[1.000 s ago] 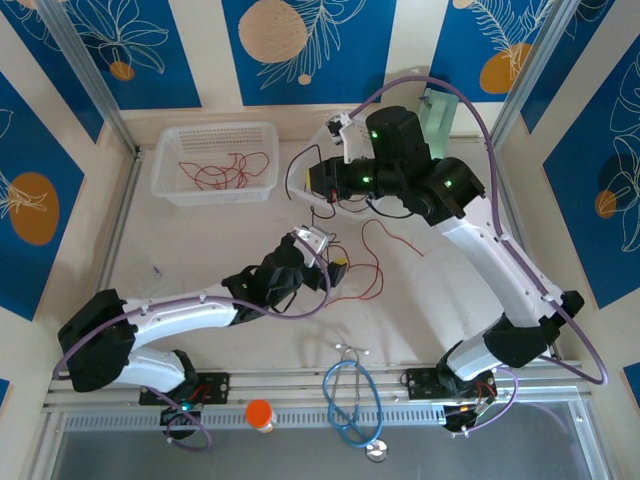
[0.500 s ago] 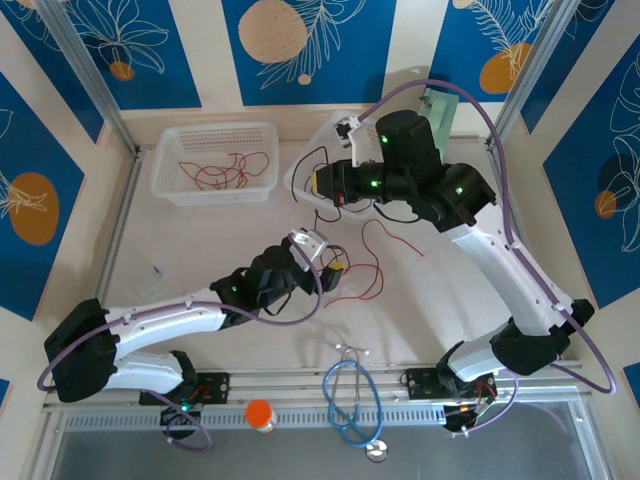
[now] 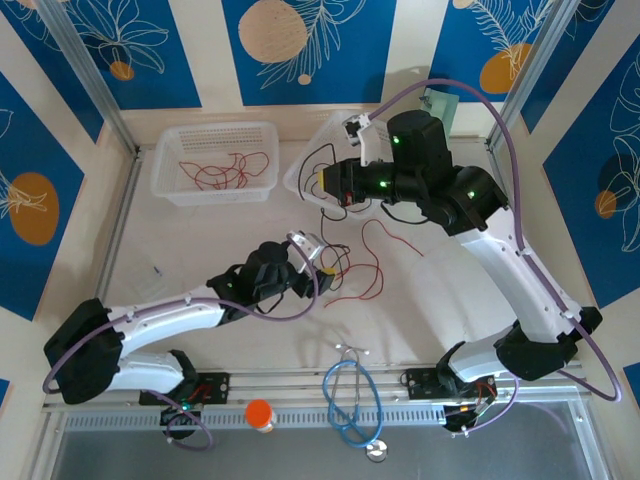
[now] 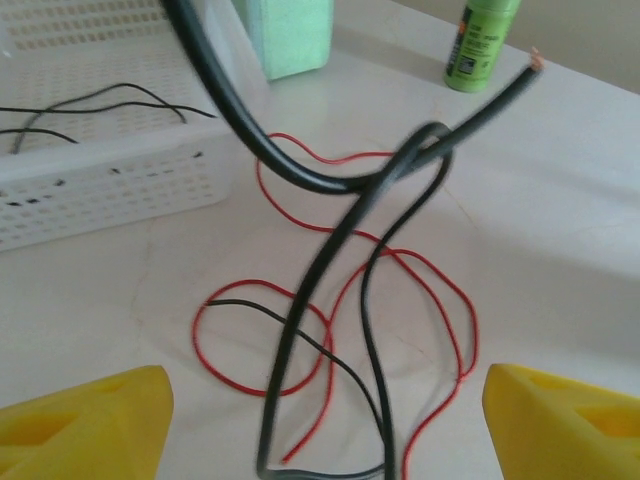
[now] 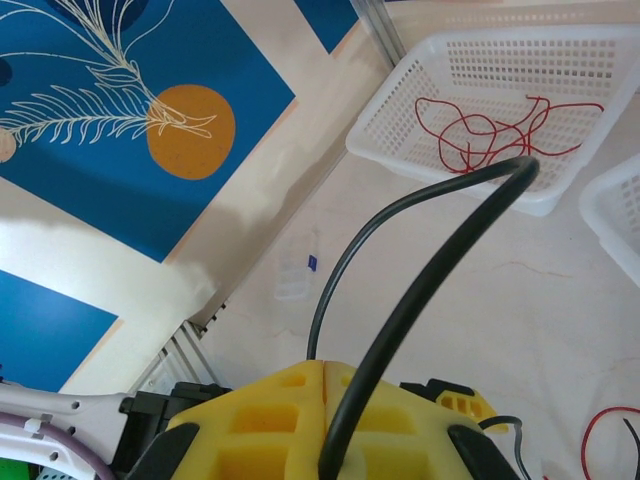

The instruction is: Untangle the cables

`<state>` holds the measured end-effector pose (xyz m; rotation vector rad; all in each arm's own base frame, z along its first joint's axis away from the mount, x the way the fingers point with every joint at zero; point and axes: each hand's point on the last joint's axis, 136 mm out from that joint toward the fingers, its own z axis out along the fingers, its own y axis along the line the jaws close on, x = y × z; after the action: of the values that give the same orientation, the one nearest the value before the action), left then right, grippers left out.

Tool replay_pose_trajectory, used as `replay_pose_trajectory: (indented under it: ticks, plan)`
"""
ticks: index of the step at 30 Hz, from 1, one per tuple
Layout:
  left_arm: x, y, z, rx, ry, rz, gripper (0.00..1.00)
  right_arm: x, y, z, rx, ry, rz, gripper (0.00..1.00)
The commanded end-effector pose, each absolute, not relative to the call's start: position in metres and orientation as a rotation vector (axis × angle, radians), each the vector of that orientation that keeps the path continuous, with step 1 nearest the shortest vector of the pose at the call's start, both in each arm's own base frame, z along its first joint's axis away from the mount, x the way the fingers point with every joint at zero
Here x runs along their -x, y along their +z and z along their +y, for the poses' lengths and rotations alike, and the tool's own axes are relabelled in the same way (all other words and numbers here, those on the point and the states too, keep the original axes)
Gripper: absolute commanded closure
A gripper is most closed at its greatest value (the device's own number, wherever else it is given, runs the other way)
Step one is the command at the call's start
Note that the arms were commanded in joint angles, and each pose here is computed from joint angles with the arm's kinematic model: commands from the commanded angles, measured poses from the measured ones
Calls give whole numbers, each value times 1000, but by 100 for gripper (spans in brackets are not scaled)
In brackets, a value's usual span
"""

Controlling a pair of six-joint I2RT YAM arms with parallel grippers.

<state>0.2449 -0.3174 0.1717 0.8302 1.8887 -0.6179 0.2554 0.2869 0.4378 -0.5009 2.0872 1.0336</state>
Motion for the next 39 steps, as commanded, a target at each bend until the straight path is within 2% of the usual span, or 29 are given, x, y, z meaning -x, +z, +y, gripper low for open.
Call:
replay_pose_trajectory:
  ticks: [1, 5, 8, 12, 16, 20, 23, 25, 27, 32, 39]
  plan:
    - [-234, 173, -334, -857, -765, 1897, 21, -254, 439, 280, 483, 1031, 2084, 100]
    - [-225, 181, -332, -866, -811, 1889, 21, -254, 439, 278, 489, 1031, 2085, 100]
    - [-216, 195, -322, -903, -795, 1867, 15, -251, 441, 275, 536, 1044, 2074, 100]
    - [-202, 214, -306, -988, -751, 1832, 6, -236, 443, 274, 707, 1101, 2049, 100]
    - [-204, 228, -284, -985, -643, 1803, 6, -218, 436, 276, 884, 1166, 2035, 100]
    - [-220, 235, -273, -966, -608, 1793, 15, -215, 430, 275, 924, 1166, 2051, 100]
    - [-226, 238, -282, -1022, -649, 1756, 24, -215, 430, 275, 926, 1188, 2049, 100]
    - [-228, 236, -292, -1073, -677, 1740, 34, -213, 431, 276, 934, 1213, 2039, 100]
    - [-229, 234, -300, -1118, -704, 1733, 37, -211, 433, 277, 939, 1235, 2032, 100]
    - [-223, 228, -312, -1194, -774, 1742, 37, -213, 431, 280, 934, 1254, 2036, 100]
    - [-204, 224, -302, -1179, -840, 1761, 34, -220, 430, 283, 889, 1265, 2049, 100]
